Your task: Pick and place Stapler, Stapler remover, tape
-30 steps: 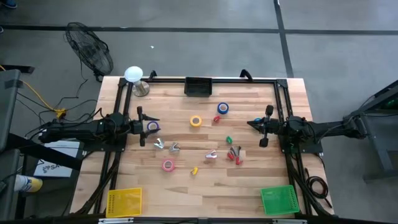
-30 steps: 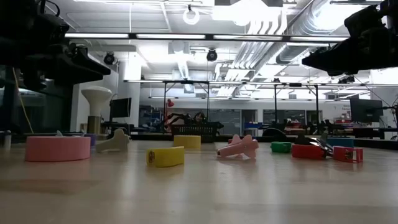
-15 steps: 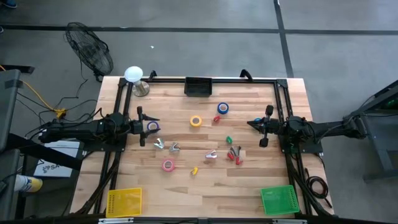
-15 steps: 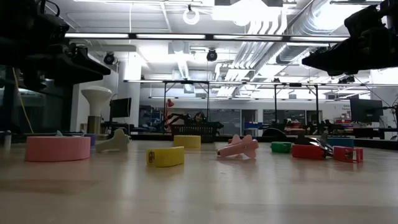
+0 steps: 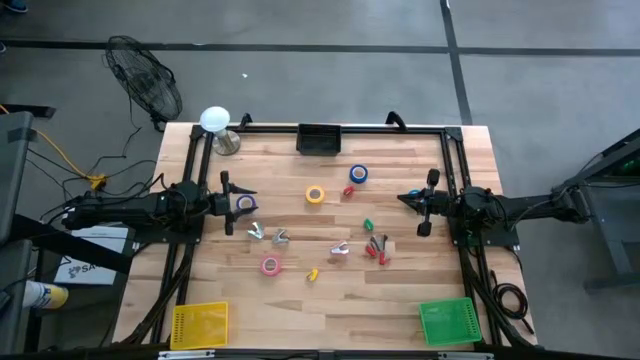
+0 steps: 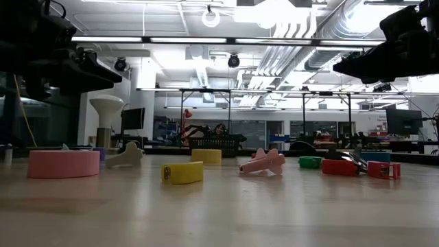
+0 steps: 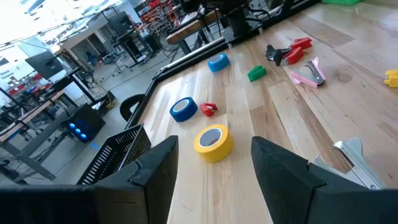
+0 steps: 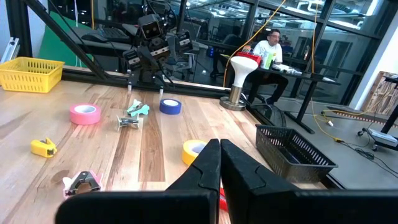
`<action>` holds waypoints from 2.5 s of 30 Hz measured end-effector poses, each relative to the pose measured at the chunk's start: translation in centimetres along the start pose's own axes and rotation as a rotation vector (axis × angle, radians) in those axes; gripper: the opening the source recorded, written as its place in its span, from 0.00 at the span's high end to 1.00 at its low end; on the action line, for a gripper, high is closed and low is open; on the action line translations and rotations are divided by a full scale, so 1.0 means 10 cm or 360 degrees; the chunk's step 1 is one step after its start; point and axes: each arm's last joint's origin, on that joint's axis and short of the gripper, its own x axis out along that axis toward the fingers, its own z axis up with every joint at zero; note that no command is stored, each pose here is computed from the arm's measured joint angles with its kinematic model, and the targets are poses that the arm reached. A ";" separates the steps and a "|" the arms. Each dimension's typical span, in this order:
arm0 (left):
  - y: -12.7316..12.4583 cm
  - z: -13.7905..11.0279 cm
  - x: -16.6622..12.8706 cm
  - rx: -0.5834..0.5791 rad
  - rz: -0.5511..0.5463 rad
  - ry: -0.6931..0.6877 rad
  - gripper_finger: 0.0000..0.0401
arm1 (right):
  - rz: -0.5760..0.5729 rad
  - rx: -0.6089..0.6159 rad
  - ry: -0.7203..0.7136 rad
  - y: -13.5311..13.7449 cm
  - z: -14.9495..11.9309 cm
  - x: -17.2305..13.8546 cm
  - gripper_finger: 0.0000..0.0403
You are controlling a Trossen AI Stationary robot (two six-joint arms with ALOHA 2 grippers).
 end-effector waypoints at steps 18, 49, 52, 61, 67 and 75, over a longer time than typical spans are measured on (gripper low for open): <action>0.00 0.00 0.00 0.0000 0.0000 0.0000 0.51 | 0.0000 0.0000 0.0000 0.00 0.00 0.00 1.00; 0.00 0.00 0.00 0.0000 0.0000 0.0000 0.51 | -0.0076 -0.0094 0.0014 -0.01 0.00 0.00 1.00; 0.00 0.00 0.00 0.0000 0.0000 0.0000 0.51 | -0.0136 -0.0074 0.0025 -0.03 0.00 0.00 1.00; 0.00 0.00 0.00 0.0000 0.0000 0.0000 0.51 | -0.0398 0.0220 0.0042 -0.07 -0.01 -0.01 1.00; 0.00 0.00 0.00 0.0000 0.0000 0.0000 0.51 | -0.0500 0.0282 0.0039 -0.10 -0.01 -0.01 1.00; 0.00 0.00 0.00 0.0000 0.0000 0.0000 0.51 | -0.0555 0.0285 0.0090 -0.19 0.13 0.07 1.00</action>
